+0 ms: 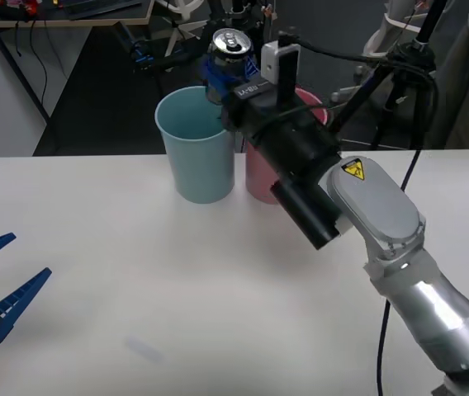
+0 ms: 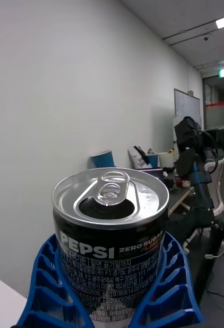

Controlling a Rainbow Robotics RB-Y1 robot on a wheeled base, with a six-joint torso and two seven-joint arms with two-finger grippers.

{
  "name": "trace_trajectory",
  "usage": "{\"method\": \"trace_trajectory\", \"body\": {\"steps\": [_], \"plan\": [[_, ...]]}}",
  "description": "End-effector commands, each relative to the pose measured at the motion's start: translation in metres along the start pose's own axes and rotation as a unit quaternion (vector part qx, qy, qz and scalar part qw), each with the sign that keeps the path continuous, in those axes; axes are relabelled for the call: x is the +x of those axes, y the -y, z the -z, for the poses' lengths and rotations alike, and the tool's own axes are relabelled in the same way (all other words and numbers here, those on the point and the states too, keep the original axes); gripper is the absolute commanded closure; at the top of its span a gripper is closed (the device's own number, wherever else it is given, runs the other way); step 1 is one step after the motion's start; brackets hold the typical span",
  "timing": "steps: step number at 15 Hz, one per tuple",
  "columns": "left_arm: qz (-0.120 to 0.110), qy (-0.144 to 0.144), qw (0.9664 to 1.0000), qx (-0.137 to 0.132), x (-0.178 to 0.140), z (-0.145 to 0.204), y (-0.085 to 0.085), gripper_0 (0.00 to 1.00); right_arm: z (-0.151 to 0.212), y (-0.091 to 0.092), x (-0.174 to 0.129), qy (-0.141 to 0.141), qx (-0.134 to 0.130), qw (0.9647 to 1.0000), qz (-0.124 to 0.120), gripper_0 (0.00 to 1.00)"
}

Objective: Grasp the object on the table and drop it into the matching bin: aluminum can to the light blue bin, PET bottle to the pink bin.

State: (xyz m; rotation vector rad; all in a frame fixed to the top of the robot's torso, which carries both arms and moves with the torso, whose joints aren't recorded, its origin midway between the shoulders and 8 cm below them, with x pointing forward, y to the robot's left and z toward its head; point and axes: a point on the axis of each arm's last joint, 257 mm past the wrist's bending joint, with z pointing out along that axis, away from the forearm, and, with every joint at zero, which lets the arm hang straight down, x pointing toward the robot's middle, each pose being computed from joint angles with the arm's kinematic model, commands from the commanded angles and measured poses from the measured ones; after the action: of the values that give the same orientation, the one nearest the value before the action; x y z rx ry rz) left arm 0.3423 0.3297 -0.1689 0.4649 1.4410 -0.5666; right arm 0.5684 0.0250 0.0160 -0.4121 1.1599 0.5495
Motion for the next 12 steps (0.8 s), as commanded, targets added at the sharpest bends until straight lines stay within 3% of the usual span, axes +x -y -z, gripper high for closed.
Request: {"method": "trace_trajectory", "body": {"steps": [1, 6, 12], "plan": [[0.0, 0.0, 1.0, 0.0, 0.0, 0.0, 0.0, 0.0, -0.036, 0.005, 0.01, -0.016, 0.01, 0.9998, 0.007, 1.0], [0.0, 0.0, 1.0, 0.0, 0.0, 0.0, 0.0, 0.0, -0.079, 0.018, 0.043, -0.065, 0.032, 0.9972, 0.021, 1.0], [0.0, 0.0, 1.0, 0.0, 0.0, 0.0, 0.0, 0.0, -0.083, 0.012, 0.064, -0.091, 0.026, 0.995, 0.033, 1.0]]}}
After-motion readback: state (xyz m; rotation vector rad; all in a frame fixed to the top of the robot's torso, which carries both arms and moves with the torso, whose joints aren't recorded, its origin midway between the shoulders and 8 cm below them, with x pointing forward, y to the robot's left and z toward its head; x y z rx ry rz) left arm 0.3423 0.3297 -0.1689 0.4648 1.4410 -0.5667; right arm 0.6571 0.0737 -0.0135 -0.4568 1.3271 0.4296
